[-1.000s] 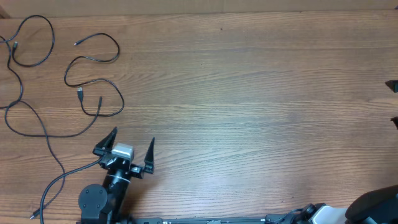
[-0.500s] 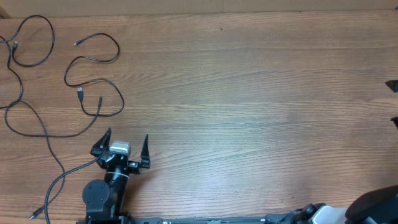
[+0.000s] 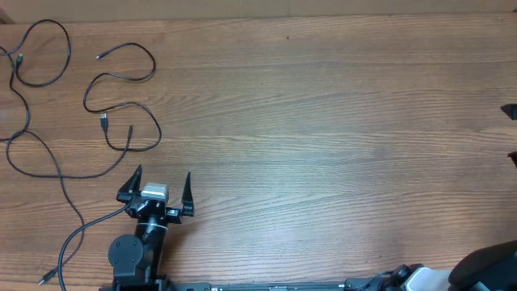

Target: Untangle cables

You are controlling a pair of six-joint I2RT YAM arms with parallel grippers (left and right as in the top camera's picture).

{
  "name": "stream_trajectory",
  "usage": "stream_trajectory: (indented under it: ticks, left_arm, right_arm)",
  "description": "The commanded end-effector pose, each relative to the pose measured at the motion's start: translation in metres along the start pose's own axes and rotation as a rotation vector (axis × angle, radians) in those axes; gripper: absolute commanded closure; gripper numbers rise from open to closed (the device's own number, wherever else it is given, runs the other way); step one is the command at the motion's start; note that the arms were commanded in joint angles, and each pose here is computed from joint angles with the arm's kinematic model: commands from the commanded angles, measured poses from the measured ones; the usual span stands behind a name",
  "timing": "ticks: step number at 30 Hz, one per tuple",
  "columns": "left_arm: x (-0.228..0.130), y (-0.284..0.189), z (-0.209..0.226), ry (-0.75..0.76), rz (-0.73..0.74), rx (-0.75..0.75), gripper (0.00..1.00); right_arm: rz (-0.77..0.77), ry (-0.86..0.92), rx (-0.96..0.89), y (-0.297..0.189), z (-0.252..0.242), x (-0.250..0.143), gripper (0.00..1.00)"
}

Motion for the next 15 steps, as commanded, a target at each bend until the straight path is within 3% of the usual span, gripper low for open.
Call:
stream_trajectory:
  ticks: [1,15]
  left_arm:
    - [-0.0021,0.0,0.0028,0.012,-0.003,0.018,0.0]
    - [-0.0018,0.0,0.0023,0.001,-0.004,0.015,0.0]
  right_arm:
    - [-0.037,-0.017,0.01,-0.0101,0.0066,0.0048,0.0]
    - [-0.037,-0.017,0.01,-0.0101,0.0066,0.0048,0.0]
Point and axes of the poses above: each gripper's point midway between its finger pads, its own y axis out along the fingers, its own z axis along the line the jaws close on, x = y × z, the point moved 4 cm from there along -y, back along the fingers, and after that the axes turned 6 degrees about -y, right-handed, at the moved point
